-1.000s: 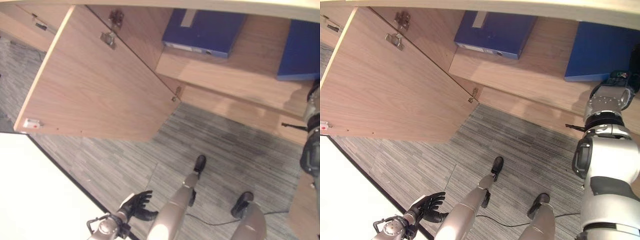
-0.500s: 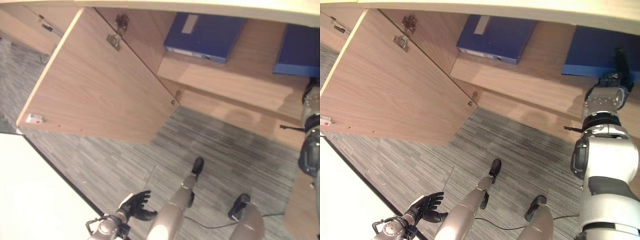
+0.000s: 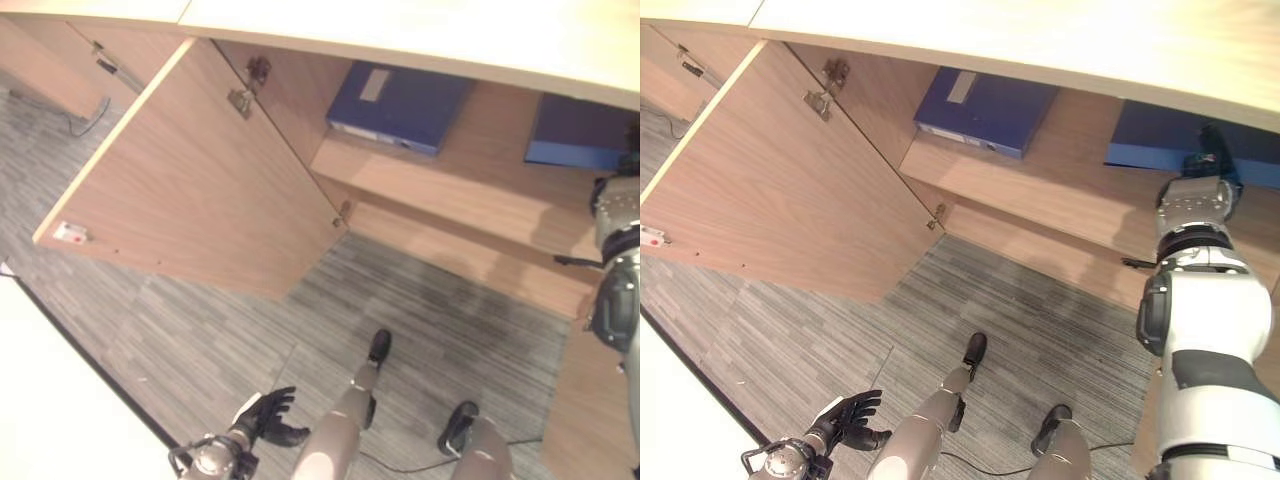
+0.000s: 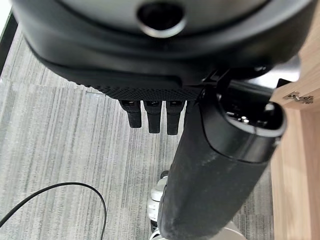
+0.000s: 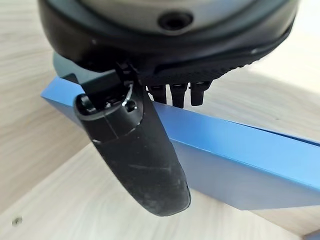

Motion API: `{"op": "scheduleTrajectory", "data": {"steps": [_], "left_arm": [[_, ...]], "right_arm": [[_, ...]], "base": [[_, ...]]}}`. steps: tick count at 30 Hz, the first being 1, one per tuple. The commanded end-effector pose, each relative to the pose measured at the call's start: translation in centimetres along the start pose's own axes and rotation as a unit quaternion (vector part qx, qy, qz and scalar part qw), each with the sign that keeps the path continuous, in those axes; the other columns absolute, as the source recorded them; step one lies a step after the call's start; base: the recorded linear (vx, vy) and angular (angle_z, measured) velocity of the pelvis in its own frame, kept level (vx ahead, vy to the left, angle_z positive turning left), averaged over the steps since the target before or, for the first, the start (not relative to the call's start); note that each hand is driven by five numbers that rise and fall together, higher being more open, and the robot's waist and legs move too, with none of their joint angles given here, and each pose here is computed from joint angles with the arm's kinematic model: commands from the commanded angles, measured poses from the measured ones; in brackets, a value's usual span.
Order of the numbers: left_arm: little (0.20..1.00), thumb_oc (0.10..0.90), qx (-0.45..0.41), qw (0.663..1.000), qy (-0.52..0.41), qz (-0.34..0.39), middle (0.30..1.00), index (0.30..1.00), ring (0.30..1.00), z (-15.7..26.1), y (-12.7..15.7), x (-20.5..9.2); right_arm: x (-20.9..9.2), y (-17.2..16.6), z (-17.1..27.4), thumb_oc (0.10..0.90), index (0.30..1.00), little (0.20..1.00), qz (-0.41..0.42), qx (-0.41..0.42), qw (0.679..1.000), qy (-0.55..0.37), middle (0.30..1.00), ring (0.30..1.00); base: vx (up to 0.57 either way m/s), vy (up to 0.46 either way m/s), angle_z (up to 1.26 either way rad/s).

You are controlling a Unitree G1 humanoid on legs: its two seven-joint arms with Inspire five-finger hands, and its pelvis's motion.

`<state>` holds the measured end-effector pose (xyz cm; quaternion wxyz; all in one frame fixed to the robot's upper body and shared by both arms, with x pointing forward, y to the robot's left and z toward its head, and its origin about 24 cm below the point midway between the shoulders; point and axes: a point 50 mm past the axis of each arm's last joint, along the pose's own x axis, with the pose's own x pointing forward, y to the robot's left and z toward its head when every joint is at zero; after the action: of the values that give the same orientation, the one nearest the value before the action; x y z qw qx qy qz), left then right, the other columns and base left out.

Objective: Put the empty folder in the office cabinet

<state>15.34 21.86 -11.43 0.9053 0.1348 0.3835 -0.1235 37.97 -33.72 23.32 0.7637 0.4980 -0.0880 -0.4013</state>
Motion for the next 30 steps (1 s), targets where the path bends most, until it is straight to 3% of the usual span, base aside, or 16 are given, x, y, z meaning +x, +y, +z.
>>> {"op": "scheduleTrajectory", "data": {"steps": [1,13,22,30], "left_arm": [[0.900,0.800,0.012,0.998,0.018,0.056,0.900,0.900,0.900,-0.5,3.4,-0.6],[0.900,0.800,-0.001,0.999,0.021,0.045,0.900,0.900,0.900,-0.5,1.8,0.0],[0.900,0.800,-0.012,0.999,0.019,0.044,0.900,0.900,0.900,-0.4,1.4,0.1],[0.900,0.800,-0.016,0.999,0.023,0.044,0.900,0.900,0.900,-0.7,1.2,0.0]], "right_arm": [[-2.0,5.6,5.4,0.800,0.900,0.900,0.101,0.018,0.991,-0.081,0.900,0.900],[0.2,-0.7,-0.3,0.800,0.900,0.900,0.000,-0.005,1.000,-0.005,0.900,0.900],[1.0,-4.0,-1.5,0.800,0.900,0.900,-0.049,-0.009,0.999,0.012,0.900,0.900],[1.1,-4.0,-1.2,0.800,0.900,0.900,-0.046,-0.017,0.999,0.007,0.900,0.900]], "base": [[0.00,0.000,0.00],[0.00,0.000,0.00],[0.00,0.000,-0.01],[0.00,0.000,0.00]]}}
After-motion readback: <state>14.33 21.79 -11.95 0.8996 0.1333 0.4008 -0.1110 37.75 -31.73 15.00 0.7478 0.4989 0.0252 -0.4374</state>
